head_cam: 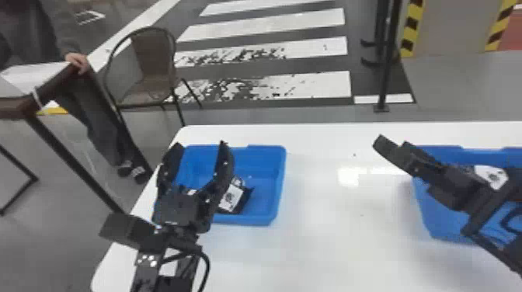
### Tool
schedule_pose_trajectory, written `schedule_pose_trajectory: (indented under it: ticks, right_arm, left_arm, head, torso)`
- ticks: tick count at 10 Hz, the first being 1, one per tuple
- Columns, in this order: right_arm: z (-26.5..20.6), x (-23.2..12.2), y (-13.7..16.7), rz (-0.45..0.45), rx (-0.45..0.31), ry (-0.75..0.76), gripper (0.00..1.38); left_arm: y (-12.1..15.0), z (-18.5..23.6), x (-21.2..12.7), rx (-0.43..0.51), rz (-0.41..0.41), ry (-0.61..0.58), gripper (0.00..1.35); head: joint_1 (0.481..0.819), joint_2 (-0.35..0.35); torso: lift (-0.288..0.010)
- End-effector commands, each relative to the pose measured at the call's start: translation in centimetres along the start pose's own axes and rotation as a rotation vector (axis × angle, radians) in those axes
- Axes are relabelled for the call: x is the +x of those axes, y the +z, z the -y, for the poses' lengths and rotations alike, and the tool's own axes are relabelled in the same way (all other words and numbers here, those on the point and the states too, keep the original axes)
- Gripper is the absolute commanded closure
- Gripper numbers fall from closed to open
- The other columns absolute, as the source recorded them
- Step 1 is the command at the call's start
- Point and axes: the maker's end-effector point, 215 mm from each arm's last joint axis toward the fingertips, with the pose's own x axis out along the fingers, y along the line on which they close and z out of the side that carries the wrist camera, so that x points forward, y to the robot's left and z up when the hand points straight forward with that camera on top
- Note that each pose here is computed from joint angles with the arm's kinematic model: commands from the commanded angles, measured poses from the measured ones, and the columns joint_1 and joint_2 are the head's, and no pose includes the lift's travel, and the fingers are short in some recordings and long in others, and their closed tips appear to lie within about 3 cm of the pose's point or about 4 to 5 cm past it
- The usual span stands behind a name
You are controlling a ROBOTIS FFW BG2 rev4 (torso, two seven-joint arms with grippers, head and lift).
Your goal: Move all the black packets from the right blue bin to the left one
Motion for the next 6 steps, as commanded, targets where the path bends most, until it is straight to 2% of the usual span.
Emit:
schedule_pose_trajectory:
  ticks: [1, 2, 3, 5, 6]
  right_arm:
    - [3.9, -2.8, 3.8, 0.039, -0.189, -0.151, 0.18]
    - [6.7, -5.4, 6.1, 0.051, -0.314, -0.279, 0.18]
    - [9.2, -7.2, 7.4, 0.043, -0.374, -0.368, 0.18]
    - [13.5, -10.2, 7.8, -0.027, -0.449, -0.544, 0.18]
    - [15.2, -10.3, 7.6, -0.039, -0.443, -0.577, 0.18]
  left_arm:
    - [4.0, 1.8, -2.0, -0.059, 0.039, -0.017, 0.26]
    - [5.0, 2.2, -3.5, -0.096, 0.041, -0.013, 0.26]
    - [5.1, 2.4, -4.8, -0.135, 0.027, -0.002, 0.26]
    - [5.0, 2.2, -6.3, -0.153, 0.001, -0.006, 0.27]
    - [4.5, 2.4, -6.1, -0.155, -0.016, -0.033, 0.28]
  head:
    - [0.695, 0.227]
    - [0.695, 0.182]
    - [0.695, 0.122]
    - [0.695, 0.045]
    - [0.695, 0.008]
  torso:
    - [-0.14]
    - [-0.14]
    - [-0.14]
    - [-0.14]
    - [-0.14]
